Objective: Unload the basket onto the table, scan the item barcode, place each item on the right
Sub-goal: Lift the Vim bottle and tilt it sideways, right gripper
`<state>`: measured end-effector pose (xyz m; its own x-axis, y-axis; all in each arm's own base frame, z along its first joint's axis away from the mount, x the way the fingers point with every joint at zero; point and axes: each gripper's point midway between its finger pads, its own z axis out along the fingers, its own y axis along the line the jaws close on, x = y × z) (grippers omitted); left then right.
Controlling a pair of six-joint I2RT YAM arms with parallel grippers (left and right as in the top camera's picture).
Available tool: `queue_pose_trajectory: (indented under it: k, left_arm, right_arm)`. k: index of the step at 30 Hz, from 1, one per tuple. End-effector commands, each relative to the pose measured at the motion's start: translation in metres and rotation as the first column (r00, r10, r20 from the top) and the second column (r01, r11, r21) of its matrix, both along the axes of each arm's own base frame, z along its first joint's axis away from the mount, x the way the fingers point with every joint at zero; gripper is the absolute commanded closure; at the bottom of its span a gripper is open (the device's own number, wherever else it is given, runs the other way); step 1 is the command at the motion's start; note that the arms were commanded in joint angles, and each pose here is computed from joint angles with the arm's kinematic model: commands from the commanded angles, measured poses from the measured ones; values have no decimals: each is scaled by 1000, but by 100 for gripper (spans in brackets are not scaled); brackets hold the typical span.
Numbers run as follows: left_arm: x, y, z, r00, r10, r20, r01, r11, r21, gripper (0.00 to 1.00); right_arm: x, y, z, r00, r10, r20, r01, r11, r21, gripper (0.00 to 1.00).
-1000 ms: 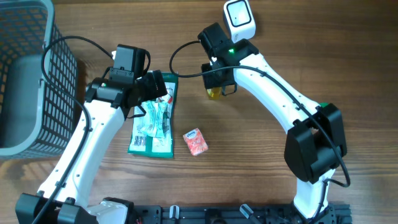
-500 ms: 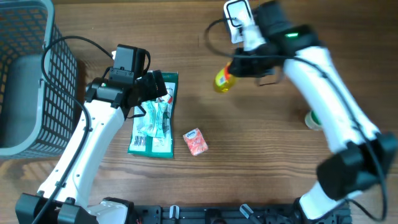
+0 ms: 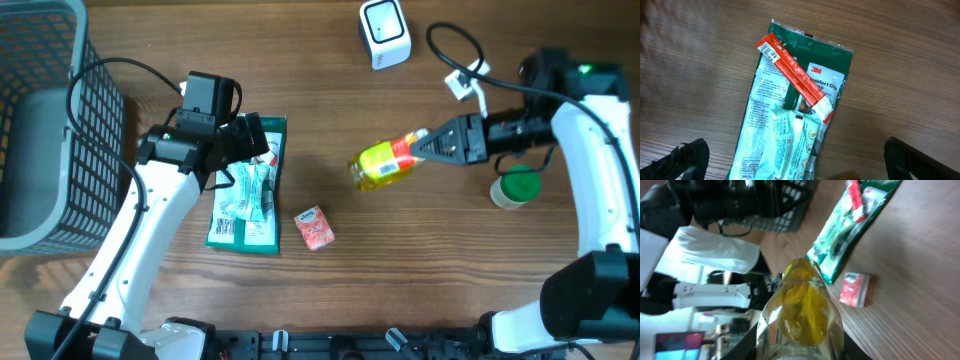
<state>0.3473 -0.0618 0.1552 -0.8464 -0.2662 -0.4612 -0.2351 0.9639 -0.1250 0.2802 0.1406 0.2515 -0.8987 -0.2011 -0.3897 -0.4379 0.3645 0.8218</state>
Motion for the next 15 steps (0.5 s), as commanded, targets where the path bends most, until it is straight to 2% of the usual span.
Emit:
queue_pose_trajectory:
  k: [1,6,9,15]
  left_arm:
    - [4,3,7,1000,3,22,-3,1000,10,0]
    - [4,3,7,1000,3,21,-3,1000,11,0]
    - [4,3,7,1000,3,21,-3,1000,11,0]
    - [4,3,7,1000,3,21,-3,1000,11,0]
  right_arm:
    - [-5,12,-5,998,-7,59,-4,982,189,77]
    - [-20,16,-43,998,-43,-37,53,949,310,78]
    - [-31,17,-60,996,-46,-82,70,946,317,78]
    - [-33,17,-62,994,-46,-95,74,946,317,77]
